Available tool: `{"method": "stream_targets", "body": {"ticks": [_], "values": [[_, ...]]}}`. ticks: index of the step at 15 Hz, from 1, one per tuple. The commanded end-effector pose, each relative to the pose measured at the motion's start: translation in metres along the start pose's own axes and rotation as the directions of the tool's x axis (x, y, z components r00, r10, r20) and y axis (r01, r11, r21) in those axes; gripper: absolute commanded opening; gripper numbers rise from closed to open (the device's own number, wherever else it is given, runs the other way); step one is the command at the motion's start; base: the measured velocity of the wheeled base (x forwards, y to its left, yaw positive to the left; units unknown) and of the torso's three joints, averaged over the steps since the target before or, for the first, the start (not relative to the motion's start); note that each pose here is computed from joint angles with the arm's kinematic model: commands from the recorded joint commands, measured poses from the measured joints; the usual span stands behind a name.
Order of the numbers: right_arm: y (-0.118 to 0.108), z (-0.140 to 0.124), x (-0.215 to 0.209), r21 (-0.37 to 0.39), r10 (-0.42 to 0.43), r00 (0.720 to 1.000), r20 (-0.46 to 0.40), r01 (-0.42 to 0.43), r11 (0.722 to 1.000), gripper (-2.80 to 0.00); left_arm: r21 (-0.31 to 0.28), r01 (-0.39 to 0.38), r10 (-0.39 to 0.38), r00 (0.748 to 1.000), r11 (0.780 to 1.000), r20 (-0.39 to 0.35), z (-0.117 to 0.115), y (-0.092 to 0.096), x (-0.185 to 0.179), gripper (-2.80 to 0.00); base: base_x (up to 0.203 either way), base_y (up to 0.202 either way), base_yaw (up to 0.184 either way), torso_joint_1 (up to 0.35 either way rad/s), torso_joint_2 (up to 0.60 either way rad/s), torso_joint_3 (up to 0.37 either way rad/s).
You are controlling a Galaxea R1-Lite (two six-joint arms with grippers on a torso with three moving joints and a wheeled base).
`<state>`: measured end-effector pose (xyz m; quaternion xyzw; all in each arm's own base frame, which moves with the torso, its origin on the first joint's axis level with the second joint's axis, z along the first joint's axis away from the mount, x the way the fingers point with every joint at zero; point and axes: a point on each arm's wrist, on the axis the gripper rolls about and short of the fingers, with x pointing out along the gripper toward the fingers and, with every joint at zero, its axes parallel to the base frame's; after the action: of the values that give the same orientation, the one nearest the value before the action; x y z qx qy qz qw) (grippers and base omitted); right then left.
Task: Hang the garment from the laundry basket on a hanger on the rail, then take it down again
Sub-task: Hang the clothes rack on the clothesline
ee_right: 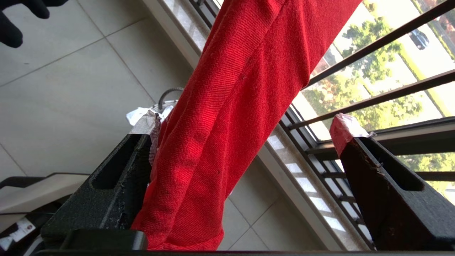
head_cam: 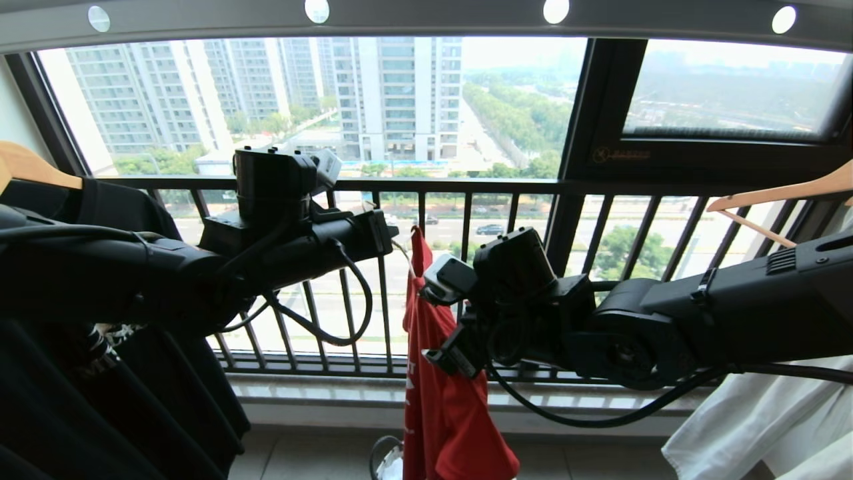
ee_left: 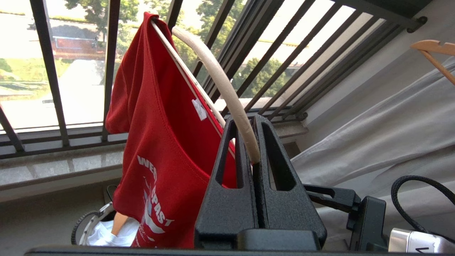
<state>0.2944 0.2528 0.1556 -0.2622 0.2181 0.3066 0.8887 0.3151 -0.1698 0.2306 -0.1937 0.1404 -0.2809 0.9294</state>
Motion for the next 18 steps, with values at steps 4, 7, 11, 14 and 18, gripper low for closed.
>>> {"method": "stream_targets", "body": {"ticks": [4,7,11,14,18], "values": [[-0.002,0.0,0.001,0.004,-0.007,1.0,0.001,0.007,1.0,-2.8,-0.002,0.005,-0.005,1.0,1.0,0.004,0.001,-0.001,-0.001,-2.8,0.0,0.0,0.0,0.0,0.0,0.0],[-0.003,0.002,-0.006,0.01,-0.014,1.0,0.009,0.014,1.0,-2.8,-0.003,0.002,-0.002,1.0,1.0,-0.002,-0.001,0.0,0.001,-2.8,0.0,0.0,0.0,0.0,0.0,0.0],[-0.002,-0.002,-0.024,0.009,-0.008,1.0,0.014,0.008,1.0,-2.8,-0.004,-0.006,0.006,1.0,1.0,-0.01,-0.005,0.004,0.007,-2.8,0.0,0.0,0.0,0.0,0.0,0.0],[-0.001,-0.002,-0.039,0.007,-0.001,1.0,0.026,0.001,1.0,-2.8,-0.004,-0.004,0.004,1.0,1.0,-0.009,-0.004,0.003,0.007,-2.8,0.0,0.0,0.0,0.0,0.0,0.0],[0.005,-0.002,-0.045,-0.003,0.013,0.999,0.032,-0.013,1.0,-2.8,-0.005,-0.01,0.009,1.0,1.0,-0.017,-0.007,0.005,0.009,-2.8,0.0,0.0,0.0,0.0,0.0,0.0]]}}
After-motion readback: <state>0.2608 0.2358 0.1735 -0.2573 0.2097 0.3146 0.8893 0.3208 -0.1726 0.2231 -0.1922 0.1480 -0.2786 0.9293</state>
